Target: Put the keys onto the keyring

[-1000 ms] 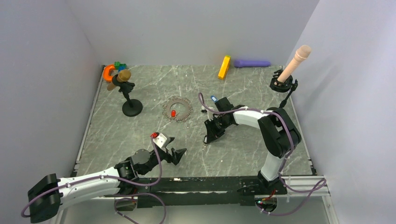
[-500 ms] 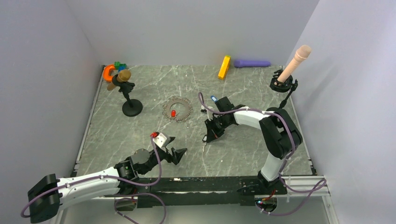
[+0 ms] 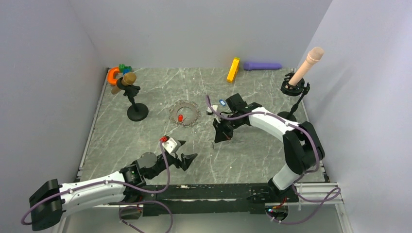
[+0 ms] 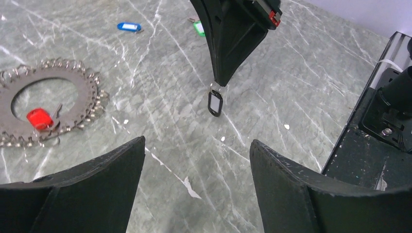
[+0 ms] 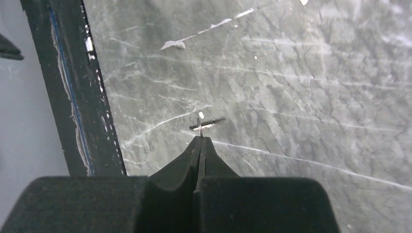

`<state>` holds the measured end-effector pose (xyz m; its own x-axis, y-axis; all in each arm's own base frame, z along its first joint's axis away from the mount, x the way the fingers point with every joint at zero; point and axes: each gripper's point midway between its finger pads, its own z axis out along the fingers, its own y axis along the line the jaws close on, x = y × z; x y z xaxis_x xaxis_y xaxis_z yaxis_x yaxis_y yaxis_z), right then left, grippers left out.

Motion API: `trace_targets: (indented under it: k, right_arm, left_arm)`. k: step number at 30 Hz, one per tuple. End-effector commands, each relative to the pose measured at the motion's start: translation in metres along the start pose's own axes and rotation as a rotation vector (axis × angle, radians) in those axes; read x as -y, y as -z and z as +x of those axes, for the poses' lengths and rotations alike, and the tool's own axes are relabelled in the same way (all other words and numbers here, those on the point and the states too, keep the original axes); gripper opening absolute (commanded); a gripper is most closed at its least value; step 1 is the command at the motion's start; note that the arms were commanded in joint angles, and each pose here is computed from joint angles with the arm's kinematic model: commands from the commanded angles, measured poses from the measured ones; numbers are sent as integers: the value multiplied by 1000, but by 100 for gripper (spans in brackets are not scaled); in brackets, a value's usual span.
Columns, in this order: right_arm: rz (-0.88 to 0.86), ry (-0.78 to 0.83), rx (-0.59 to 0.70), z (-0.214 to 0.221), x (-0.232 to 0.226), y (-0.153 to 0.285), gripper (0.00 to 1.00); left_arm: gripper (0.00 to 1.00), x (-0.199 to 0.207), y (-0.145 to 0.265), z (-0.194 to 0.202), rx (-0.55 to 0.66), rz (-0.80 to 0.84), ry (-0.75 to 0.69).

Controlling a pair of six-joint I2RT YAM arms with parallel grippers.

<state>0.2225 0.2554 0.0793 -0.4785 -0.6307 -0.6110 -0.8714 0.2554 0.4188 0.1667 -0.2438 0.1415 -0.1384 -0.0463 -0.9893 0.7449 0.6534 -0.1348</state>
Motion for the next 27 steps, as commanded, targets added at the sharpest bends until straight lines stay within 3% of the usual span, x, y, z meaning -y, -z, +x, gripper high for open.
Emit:
trace_targets:
  k: [1,6,12,18,27]
  right_arm:
    - [-9,311,37,-25,-23,29,0]
    - [-63,646,71,-28,-50,44,0]
    - [-134,902,92,-25,-61,45,0]
    - [-180,1054,122,-25,-69,45,0]
    - [-227,1115,87,-25,-80,35,0]
  left_arm:
    - [82,13,-10,-32,42,62,-66]
    - [81,21,-15,-44,60,119,-74]
    - [79,28,-13,-54,118,191,-75]
    - [69,44,-8,-43,144,321,-208]
    - [56,49,-25,-29,75,374,-350]
